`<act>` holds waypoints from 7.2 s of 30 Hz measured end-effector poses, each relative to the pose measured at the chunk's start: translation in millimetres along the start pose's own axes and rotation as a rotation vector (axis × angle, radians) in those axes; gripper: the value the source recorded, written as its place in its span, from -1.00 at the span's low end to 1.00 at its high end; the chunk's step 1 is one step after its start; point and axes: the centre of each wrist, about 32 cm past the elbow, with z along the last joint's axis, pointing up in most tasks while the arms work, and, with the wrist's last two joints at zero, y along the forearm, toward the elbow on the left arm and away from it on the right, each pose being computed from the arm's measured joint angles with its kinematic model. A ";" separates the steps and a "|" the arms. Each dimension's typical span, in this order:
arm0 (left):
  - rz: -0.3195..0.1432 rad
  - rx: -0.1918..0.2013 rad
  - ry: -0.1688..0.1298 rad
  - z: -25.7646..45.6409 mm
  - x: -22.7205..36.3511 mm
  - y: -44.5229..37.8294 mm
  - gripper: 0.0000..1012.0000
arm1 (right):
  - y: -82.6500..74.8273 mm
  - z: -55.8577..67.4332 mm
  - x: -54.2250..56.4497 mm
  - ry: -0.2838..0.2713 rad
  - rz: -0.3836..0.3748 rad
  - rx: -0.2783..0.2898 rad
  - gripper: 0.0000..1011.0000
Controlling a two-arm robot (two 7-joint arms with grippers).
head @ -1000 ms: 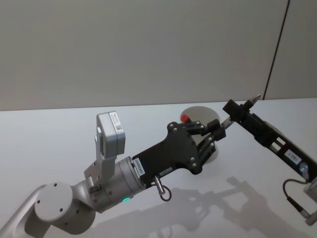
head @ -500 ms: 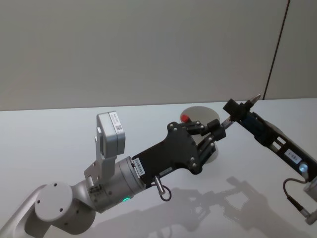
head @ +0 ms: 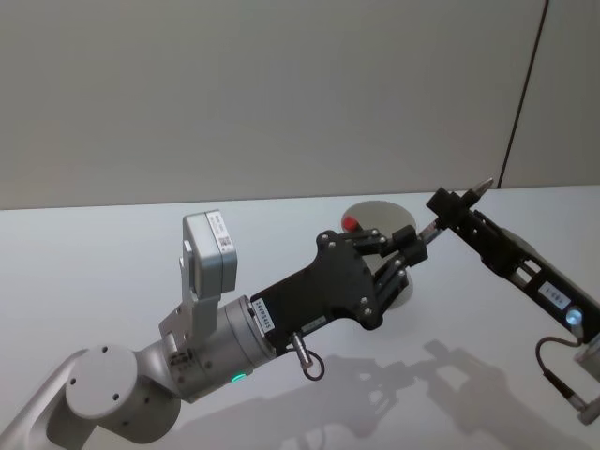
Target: Place the pen into the pen holder.
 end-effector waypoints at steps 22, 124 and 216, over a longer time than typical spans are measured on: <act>0.000 0.000 0.000 0.0 0.0 0.0 -0.71 | 0.1 0.1 0.0 -0.002 0.000 0.000 -0.77; 0.000 0.000 0.000 0.0 0.0 0.0 0.98 | 61.8 -1.0 36.7 -0.956 -0.053 0.110 -0.77; 0.171 0.102 -0.024 5.2 2.5 -0.6 0.98 | 29.8 -15.7 41.7 -0.797 -0.429 -0.038 0.98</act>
